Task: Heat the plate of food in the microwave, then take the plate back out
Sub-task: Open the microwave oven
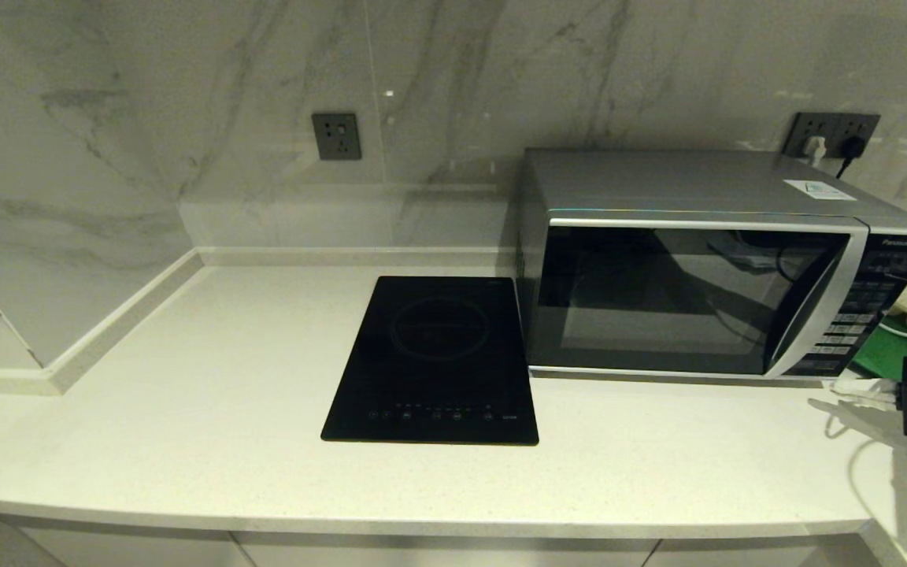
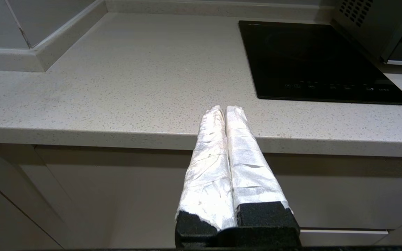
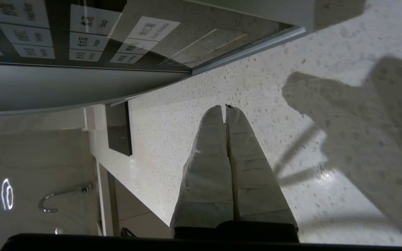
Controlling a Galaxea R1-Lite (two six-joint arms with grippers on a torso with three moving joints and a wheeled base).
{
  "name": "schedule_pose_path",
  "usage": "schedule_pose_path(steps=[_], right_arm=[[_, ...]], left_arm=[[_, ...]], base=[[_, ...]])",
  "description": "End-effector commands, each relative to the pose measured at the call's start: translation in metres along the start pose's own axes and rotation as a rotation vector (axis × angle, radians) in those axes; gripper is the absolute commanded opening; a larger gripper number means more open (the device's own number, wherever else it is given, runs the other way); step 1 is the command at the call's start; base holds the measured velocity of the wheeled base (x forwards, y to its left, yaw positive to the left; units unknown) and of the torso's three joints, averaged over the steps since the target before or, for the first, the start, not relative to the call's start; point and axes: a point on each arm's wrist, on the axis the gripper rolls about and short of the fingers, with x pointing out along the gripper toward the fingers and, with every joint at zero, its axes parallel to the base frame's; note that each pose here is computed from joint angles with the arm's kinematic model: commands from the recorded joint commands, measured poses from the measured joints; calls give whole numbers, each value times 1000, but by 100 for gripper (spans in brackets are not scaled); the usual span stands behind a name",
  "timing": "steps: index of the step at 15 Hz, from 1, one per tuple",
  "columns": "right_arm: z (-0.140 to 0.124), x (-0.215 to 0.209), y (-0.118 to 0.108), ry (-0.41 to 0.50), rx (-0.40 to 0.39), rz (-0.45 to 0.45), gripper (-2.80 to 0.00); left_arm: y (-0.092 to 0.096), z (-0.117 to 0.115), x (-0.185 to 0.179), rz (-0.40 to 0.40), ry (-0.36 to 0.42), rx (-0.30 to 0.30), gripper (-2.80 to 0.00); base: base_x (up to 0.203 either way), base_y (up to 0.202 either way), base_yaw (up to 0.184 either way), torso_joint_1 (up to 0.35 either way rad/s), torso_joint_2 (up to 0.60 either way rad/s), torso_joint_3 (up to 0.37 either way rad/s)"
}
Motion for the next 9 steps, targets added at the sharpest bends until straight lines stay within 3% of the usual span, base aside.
schedule_pose_path(steps=[1,9], right_arm=[[4,6,-2,4,-10,30,-280],[16,10,-14,-12,-39,41,-280]], left_arm=[[0,0,0,1,0,-1,-280],[0,0,0,1,0,-1,-280]], base=[[0,0,0,0,0,0],[0,0,0,0,0,0]])
